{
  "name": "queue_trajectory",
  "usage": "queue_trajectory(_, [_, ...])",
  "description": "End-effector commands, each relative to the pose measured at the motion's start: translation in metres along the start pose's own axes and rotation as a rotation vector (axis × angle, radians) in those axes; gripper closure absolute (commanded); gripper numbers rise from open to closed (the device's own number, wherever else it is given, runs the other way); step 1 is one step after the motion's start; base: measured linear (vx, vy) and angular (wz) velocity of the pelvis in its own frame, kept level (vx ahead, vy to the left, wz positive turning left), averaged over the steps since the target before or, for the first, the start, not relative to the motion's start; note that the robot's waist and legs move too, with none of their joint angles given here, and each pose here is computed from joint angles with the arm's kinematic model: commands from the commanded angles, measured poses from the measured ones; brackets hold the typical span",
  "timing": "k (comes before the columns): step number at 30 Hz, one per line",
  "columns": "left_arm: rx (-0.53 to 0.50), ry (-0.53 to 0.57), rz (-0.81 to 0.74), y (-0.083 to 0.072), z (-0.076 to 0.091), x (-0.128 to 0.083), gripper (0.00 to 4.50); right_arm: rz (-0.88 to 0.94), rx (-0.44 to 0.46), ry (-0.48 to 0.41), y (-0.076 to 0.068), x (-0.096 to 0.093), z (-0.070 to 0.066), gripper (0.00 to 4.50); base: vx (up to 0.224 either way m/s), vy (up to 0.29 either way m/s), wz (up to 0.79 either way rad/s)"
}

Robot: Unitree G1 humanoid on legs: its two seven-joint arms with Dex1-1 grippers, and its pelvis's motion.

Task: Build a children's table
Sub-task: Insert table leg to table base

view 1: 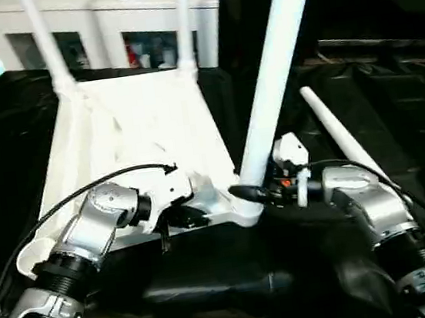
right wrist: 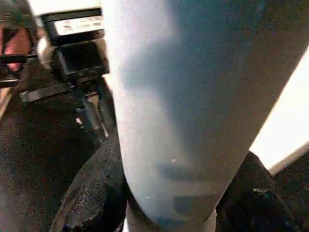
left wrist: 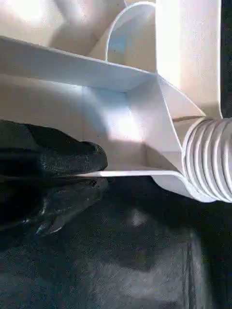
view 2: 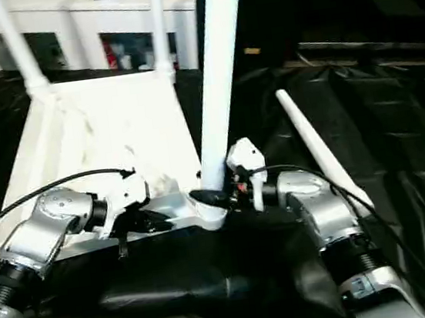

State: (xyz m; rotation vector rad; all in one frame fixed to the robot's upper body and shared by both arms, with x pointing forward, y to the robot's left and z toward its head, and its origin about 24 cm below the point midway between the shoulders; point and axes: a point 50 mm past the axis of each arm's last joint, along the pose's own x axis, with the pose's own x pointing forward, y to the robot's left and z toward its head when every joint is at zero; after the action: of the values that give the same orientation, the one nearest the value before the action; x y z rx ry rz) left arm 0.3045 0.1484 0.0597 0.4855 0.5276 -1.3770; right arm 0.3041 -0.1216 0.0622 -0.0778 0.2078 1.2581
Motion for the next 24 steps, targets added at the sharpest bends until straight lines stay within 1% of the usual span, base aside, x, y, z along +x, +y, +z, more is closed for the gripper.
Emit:
queue_trajectory(1, [0.102, -0.07, -0.053, -0.003, 0.022, 0.002, 4.5, 0.111, 0.104, 0.099, 0.016, 0.006, -0.029, 2.62, 0.0, 0.0, 0.0])
queue_trajectory(4, [0.103, -0.07, -0.058, -0.003, 0.022, 0.001, 4.5, 0.115, 0.098, 0.095, 0.016, 0.006, -0.028, 2.62, 0.0, 0.0, 0.0])
queue_trajectory(8, [0.091, -0.067, -0.004, 0.002, 0.024, -0.001, 4.5, 0.076, 0.099, 0.083, 0.012, 0.008, -0.026, 2.62, 0.0, 0.0, 0.0])
queue_trajectory(10, [0.051, -0.087, 0.093, 0.012, 0.028, -0.001, 4.5, -0.045, 0.108, 0.079, 0.003, 0.01, -0.027, 2.62, 0.0, 0.0, 0.0])
queue_trajectory(11, [0.05, -0.087, 0.095, 0.012, 0.028, -0.001, 4.5, -0.048, 0.109, 0.079, 0.002, 0.011, -0.027, 2.62, 0.0, 0.0, 0.0])
queue_trajectory(13, [-0.015, -0.109, 0.208, 0.023, 0.035, -0.002, 4.5, -0.242, 0.128, 0.091, -0.011, 0.014, -0.031, 2.62, 0.0, 0.0, 0.0])
queue_trajectory(14, [-0.017, -0.11, 0.212, 0.023, 0.035, -0.002, 4.5, -0.248, 0.129, 0.092, -0.012, 0.014, -0.031, 2.62, 0.0, 0.0, 0.0])
queue_trajectory(15, [-0.046, -0.118, 0.256, 0.027, 0.039, -0.002, 4.5, -0.303, 0.144, 0.092, -0.015, 0.016, -0.032, 2.62, 0.0, 0.0, 0.0])
queue_trajectory(16, [-0.101, -0.133, 0.325, 0.032, 0.044, 0.0, 4.5, -0.364, 0.16, 0.086, -0.019, 0.021, -0.032, 2.62, 0.0, 0.0, 0.0])
queue_trajectory(17, [-0.108, -0.135, 0.331, 0.033, 0.045, 0.0, 4.5, -0.37, 0.161, 0.085, -0.019, 0.022, -0.032, 2.62, 0.0, 0.0, 0.0])
queue_trajectory(18, [-0.15, -0.138, 0.375, 0.036, 0.049, 0.003, 4.5, -0.406, 0.174, 0.081, -0.021, 0.027, -0.031, 2.62, 0.0, 0.0, 0.0])
queue_trajectory(19, [-0.15, -0.138, 0.375, 0.036, 0.049, 0.003, 4.5, -0.406, 0.174, 0.081, -0.021, 0.027, -0.031, 2.62, 0.0, 0.0, 0.0])
queue_trajectory(20, [-0.19, -0.135, 0.406, 0.038, 0.051, 0.006, 4.5, -0.442, 0.193, 0.077, -0.023, 0.033, -0.031, 2.62, 0.0, 0.0, 0.0])
queue_trajectory(22, [-0.223, -0.115, 0.485, 0.042, 0.061, 0.023, 4.5, -0.529, 0.236, 0.086, -0.026, 0.053, -0.027, 2.62, 0.0, 0.0, 0.0])
queue_trajectory(24, [-0.229, -0.109, 0.517, 0.042, 0.066, 0.034, 4.5, -0.566, 0.274, 0.091, -0.026, 0.064, -0.025, 2.62, 0.0, 0.0, 0.0])
